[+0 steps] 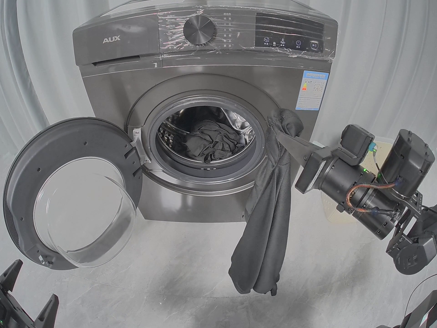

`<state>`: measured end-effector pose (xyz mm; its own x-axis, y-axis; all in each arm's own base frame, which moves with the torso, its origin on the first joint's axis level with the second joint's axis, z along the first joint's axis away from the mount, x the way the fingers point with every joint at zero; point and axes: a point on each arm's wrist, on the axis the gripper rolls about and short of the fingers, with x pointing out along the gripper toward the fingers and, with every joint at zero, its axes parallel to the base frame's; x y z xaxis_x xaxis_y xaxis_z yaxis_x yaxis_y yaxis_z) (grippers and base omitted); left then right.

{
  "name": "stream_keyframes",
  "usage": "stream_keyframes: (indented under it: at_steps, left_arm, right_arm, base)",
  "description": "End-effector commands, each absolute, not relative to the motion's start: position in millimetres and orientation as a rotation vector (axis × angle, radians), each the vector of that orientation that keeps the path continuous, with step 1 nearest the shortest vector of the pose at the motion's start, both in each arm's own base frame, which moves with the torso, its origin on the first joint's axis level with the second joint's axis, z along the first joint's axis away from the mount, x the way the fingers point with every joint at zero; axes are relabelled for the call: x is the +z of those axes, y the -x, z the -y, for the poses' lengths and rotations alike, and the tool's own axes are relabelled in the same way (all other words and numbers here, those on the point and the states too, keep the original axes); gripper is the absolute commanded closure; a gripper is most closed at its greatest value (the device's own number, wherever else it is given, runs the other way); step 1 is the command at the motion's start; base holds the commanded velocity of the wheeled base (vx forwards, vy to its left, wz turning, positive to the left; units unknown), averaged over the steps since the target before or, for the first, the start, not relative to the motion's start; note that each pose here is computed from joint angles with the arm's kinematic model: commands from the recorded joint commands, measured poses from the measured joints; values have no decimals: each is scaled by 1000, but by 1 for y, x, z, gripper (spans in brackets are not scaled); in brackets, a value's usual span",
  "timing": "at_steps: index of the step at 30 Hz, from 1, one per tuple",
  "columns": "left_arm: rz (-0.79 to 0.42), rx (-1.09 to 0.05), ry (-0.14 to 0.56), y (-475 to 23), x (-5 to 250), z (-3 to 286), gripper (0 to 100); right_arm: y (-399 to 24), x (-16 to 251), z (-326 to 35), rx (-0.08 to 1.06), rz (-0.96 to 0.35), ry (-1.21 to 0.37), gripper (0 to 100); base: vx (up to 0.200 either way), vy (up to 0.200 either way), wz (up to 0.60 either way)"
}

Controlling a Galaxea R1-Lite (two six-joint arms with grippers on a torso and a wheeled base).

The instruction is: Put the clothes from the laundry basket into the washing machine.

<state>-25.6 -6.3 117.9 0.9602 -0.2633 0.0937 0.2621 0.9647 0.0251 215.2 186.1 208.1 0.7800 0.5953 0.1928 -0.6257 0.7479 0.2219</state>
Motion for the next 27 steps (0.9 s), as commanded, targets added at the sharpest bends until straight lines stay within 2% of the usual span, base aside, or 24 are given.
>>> stream_keyframes:
  at_steps: [1,6,8,12,18,21,27]
  left_arm:
    - [-62,-406,-21,-17,149,9,0]
    - [-97,-460,-43,-46,157,10,0]
    - [-149,-533,-32,-70,158,15,0]
    - [-201,-630,-20,-94,155,27,0]
    - [-250,-680,-20,-133,148,50,0]
    - [-235,-690,-22,-148,144,59,0]
    - [-224,-662,-1,-178,133,87,0]
  right_arm:
    - [-233,213,-208,643,140,-307,100]
    - [-245,205,-217,624,126,-304,100]
    - [-252,190,-226,617,87,-286,100]
    - [-259,181,-237,622,63,-276,100]
    - [-273,166,-244,608,27,-258,100]
    - [-275,161,-246,604,-4,-243,100]
    - [-281,167,-251,603,-19,-238,100]
  base:
    - [0,0,0]
    - [0,0,0]
    - [0,0,0]
    - [0,0,0]
    - [0,0,0]
    - [0,0,0]
    - [0,0,0]
